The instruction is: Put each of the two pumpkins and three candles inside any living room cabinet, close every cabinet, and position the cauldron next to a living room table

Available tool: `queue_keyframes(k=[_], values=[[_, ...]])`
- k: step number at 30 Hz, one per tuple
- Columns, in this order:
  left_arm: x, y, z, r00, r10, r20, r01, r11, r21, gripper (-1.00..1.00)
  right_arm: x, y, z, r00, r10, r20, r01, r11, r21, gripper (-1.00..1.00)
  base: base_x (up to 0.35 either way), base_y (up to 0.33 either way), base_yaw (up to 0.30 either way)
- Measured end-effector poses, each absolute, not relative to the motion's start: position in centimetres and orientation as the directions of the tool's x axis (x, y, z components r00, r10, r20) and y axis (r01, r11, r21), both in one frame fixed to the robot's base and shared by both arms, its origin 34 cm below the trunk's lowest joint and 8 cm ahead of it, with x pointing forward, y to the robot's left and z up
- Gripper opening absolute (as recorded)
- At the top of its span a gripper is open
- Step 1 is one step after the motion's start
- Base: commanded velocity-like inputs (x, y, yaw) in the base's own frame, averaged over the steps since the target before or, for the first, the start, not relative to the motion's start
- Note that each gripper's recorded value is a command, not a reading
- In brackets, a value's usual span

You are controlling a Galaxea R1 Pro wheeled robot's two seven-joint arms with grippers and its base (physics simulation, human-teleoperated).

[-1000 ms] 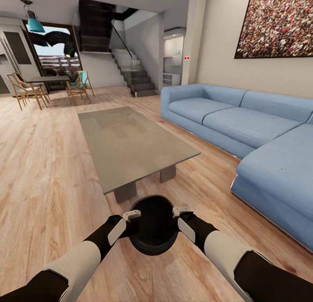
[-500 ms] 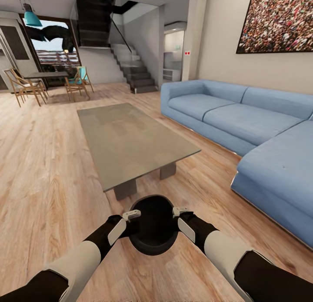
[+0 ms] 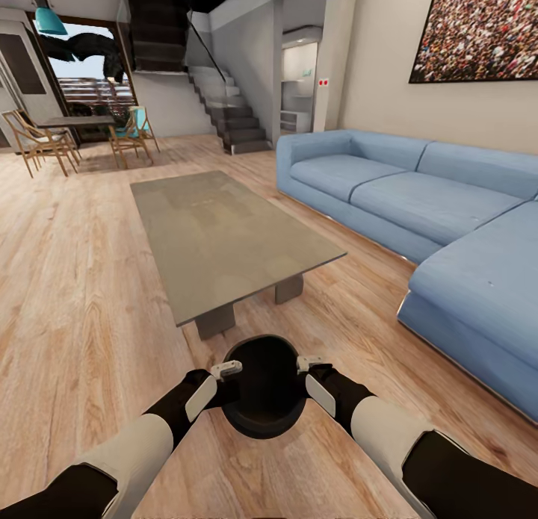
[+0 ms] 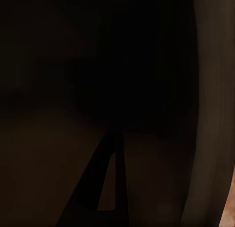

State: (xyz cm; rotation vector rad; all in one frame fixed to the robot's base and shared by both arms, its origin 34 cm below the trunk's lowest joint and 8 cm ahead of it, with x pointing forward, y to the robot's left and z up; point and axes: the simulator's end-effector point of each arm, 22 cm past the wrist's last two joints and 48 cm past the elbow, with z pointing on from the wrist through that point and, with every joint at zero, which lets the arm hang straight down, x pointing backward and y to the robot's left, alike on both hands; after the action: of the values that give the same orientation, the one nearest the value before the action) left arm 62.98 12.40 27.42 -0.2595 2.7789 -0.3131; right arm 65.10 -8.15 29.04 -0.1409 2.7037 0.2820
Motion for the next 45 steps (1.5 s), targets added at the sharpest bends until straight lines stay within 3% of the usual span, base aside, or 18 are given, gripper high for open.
queue_keyframes(k=[45], values=[[61.2,12.4,23.6,-0.948,-0.215,-0.236,-0.159,0.959,-0.234,-1.00,63.5,-8.2,25.1,-0.936,-0.056,-0.349,-0.128,0.974,0.185,-1.00,0.000,0.000,0.000]])
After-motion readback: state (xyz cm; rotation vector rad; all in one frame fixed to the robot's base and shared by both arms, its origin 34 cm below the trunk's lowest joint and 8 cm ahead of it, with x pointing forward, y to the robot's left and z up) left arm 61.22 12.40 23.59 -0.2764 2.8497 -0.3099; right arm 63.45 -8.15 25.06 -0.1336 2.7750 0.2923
